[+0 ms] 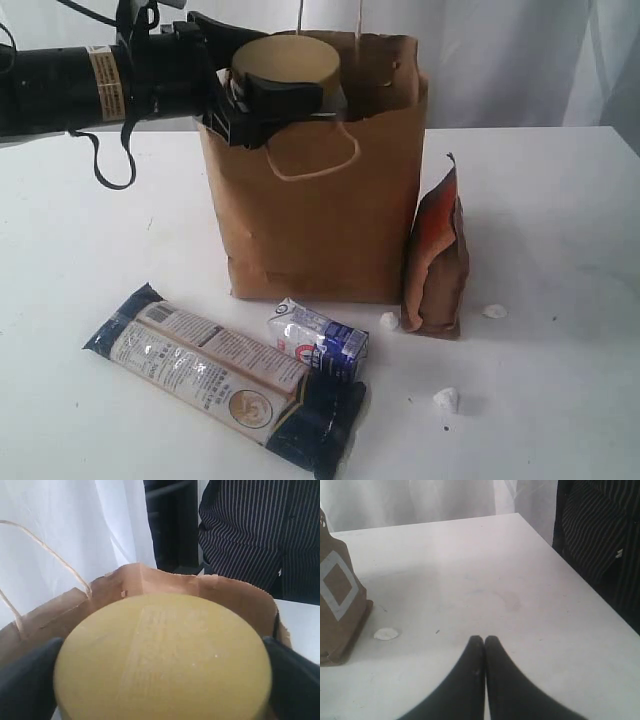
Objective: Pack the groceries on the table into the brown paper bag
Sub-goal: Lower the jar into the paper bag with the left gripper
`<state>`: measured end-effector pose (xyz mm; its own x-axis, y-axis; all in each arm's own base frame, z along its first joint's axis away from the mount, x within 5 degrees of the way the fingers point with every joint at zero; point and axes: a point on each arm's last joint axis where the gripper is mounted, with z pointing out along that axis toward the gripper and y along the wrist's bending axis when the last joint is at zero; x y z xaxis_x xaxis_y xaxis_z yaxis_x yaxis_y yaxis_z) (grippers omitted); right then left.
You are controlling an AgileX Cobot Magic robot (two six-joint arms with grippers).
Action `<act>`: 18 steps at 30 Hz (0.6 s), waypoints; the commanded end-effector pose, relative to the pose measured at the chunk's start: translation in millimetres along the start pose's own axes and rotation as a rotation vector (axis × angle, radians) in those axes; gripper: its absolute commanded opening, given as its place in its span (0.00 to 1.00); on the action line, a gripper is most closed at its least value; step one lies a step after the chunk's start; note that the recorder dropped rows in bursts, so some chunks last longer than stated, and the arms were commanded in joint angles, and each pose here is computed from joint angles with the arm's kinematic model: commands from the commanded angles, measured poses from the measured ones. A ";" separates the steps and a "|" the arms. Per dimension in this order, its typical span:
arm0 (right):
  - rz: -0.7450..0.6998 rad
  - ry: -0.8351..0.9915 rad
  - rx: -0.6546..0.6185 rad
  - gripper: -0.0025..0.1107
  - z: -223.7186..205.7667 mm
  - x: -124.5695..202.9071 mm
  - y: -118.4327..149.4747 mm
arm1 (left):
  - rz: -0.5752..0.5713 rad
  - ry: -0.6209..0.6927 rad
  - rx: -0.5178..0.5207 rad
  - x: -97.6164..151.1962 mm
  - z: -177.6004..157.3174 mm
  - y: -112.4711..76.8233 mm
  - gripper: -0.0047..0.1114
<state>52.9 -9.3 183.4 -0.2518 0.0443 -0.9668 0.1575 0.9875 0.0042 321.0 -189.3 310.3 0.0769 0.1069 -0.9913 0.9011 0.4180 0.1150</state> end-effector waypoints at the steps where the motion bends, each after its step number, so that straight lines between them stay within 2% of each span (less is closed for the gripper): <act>1: 0.001 -0.004 -0.001 0.02 0.1 1.1 0.1 | 0.002 -0.036 0.011 -8.9 -1.5 -0.7 0.95; 18: 0.001 -0.004 -0.001 0.02 0.1 1.1 0.1 | -0.025 -0.003 -0.027 -6.0 -1.4 2.8 0.95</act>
<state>52.9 -9.3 183.4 -0.2518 0.0443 -0.9668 0.1575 0.9875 0.0042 323.6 -187.9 308.4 0.0437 0.1171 -0.9922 0.8895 0.4477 0.0920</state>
